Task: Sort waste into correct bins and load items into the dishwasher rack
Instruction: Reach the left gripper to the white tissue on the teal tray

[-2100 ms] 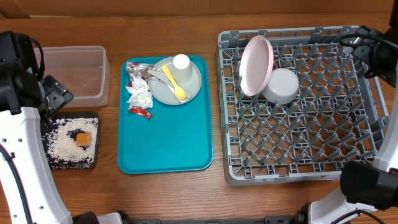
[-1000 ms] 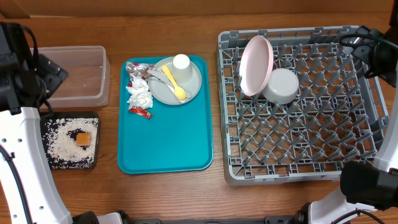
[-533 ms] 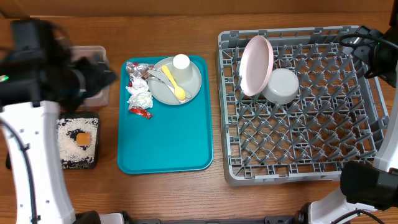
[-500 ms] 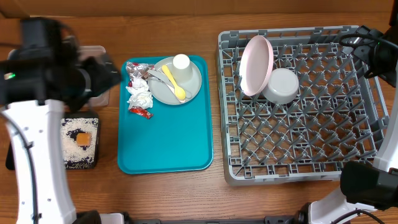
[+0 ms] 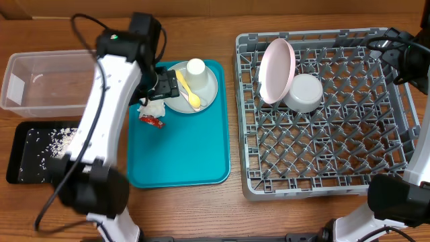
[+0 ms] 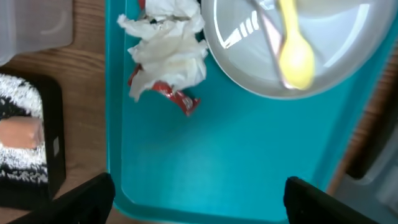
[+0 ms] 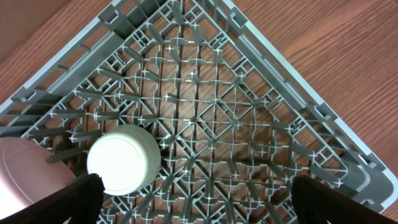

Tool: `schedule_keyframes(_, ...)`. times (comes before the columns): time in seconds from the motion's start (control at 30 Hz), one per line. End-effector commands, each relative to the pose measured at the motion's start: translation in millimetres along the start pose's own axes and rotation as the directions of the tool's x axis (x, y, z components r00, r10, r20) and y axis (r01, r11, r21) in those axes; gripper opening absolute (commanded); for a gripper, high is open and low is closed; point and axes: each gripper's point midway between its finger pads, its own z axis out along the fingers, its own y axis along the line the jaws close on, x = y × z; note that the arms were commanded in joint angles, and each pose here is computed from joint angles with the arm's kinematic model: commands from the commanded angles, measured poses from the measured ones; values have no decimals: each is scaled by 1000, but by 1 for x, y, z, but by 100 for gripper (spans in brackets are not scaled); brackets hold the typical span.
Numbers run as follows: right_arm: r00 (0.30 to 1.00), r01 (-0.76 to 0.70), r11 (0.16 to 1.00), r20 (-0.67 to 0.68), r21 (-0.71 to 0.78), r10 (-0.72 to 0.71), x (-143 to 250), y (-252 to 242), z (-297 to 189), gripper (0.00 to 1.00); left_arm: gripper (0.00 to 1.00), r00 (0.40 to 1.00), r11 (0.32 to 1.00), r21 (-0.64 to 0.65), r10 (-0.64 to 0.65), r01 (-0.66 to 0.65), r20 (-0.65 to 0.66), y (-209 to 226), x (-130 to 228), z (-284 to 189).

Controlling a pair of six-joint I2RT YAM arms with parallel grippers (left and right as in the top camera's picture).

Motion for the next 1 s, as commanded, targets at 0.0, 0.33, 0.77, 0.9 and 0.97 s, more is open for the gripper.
schedule_keyframes(0.0, 1000, -11, 1000, 17, 12, 11, -2, -4, -2, 100, 87, 999, 998, -55, 27, -29, -38, 6, -12, 31)
schedule_keyframes(0.33, 1000, -11, 1000, 17, 12, 11, -2, -4, -2, 100, 87, 994, 961, -259, 89, -102, -60, 33, -33, 79)
schedule_keyframes(0.77, 1000, -11, 1000, 17, 12, 11, -2, -4, -2, 100, 77, 973, 953, -217, 183, -211, -144, 26, -26, 100)
schedule_keyframes(0.9, 1000, -11, 1000, 17, 12, 11, -2, -4, -2, 100, 71, 973, 953, -217, 183, -211, -144, 26, -26, 101)
schedule_keyframes(0.97, 1000, -11, 1000, 17, 12, 11, -2, -4, -2, 100, 71, 973, 954, -217, 182, -209, -139, 27, -27, 101)
